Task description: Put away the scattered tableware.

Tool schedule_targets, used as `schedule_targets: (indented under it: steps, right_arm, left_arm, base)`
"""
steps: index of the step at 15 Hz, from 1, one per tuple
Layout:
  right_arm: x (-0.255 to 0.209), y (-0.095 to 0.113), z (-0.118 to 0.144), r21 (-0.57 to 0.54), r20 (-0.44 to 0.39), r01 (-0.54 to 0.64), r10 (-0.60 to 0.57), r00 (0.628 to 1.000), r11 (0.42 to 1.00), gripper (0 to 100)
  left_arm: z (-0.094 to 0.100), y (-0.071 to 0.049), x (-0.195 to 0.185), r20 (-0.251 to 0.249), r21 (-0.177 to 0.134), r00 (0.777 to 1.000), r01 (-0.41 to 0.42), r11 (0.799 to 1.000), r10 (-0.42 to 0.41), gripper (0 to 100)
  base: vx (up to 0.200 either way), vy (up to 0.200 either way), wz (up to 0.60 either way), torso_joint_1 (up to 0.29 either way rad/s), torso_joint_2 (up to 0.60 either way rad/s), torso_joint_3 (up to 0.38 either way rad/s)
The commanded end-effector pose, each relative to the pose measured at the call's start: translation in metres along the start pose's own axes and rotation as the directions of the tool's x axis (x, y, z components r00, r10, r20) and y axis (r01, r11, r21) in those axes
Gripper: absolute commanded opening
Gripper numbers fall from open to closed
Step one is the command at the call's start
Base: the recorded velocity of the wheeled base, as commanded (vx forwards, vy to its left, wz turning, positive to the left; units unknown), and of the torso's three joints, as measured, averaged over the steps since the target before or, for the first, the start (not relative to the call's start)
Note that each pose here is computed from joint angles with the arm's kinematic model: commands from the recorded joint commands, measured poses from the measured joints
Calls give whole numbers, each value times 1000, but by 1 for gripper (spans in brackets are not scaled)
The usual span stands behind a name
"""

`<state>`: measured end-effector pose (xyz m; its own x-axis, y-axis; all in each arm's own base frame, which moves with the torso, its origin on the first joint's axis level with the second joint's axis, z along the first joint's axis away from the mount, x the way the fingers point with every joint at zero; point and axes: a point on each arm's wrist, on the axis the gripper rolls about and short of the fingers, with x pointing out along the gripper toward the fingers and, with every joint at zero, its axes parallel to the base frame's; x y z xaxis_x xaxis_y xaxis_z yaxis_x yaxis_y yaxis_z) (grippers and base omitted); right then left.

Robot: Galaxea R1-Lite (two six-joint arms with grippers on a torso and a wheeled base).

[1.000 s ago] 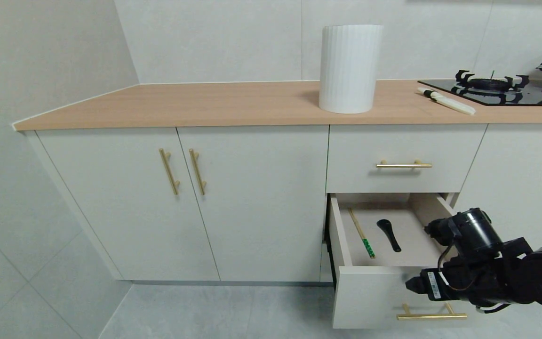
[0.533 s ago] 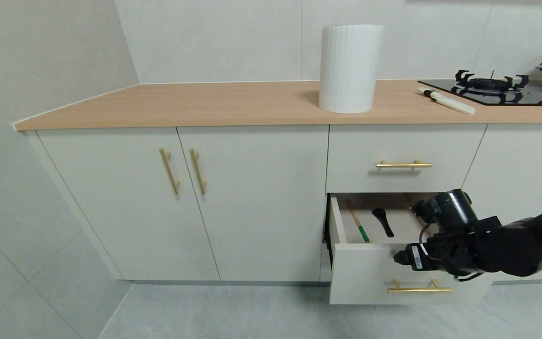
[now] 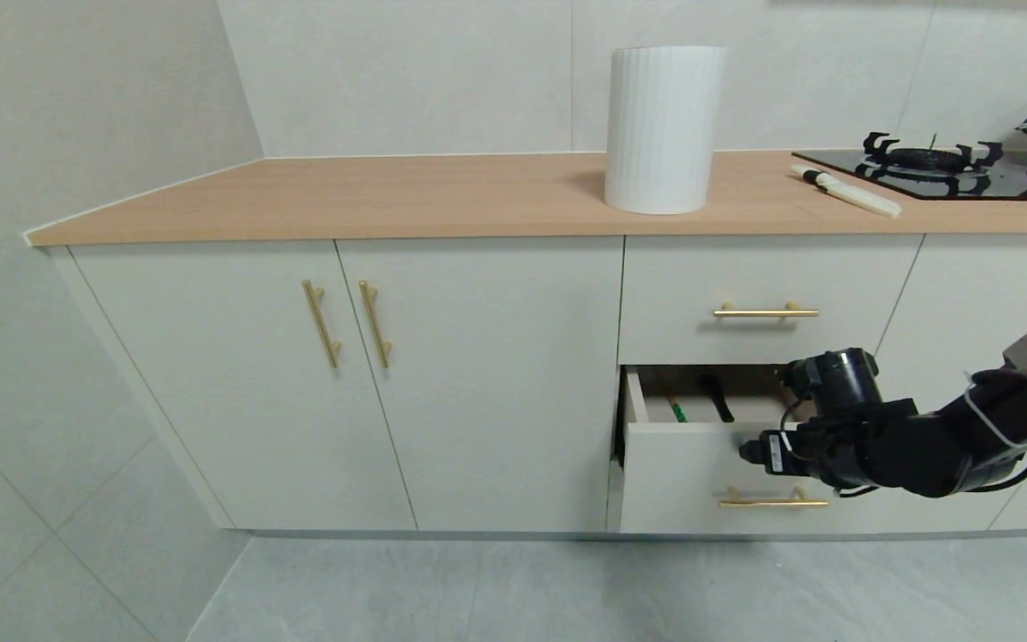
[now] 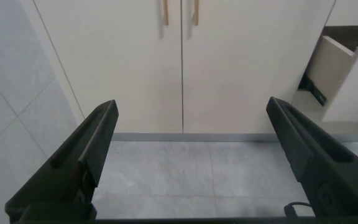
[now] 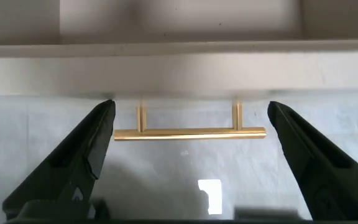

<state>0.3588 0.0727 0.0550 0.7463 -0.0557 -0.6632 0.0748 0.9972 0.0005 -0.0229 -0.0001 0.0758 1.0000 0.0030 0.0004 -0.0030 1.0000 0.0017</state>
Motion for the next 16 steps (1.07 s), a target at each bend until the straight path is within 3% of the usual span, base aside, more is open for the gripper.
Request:
schedule_targets:
  steps: [1, 2, 9, 16]
  right_arm:
    - [17, -3, -9, 12, -10, 13, -13, 1000, 1000, 100]
    - [28, -4, -12, 29, 43, 7, -8, 999, 1000, 100]
    - [77, 0, -39, 69, 205, 1, -15, 979, 998, 100]
    - [92, 5, -25, 147, 273, -8, -32, 961, 989, 100]
  left_arm:
    - [0, 0, 0, -2, 0, 1000, 0, 1000, 0, 100]
    - [0, 0, 0, -2, 0, 1000, -2, 1000, 2, 100]
    - [0, 0, 0, -2, 0, 1000, -3, 1000, 3, 100]
    - [0, 0, 0, -2, 0, 1000, -2, 1000, 2, 100]
  base:
    - [0, 0, 0, 0, 0, 0]
    - [0, 0, 0, 0, 0, 0]
    - [0, 0, 0, 0, 0, 0]
    - [0, 0, 0, 0, 0, 0]
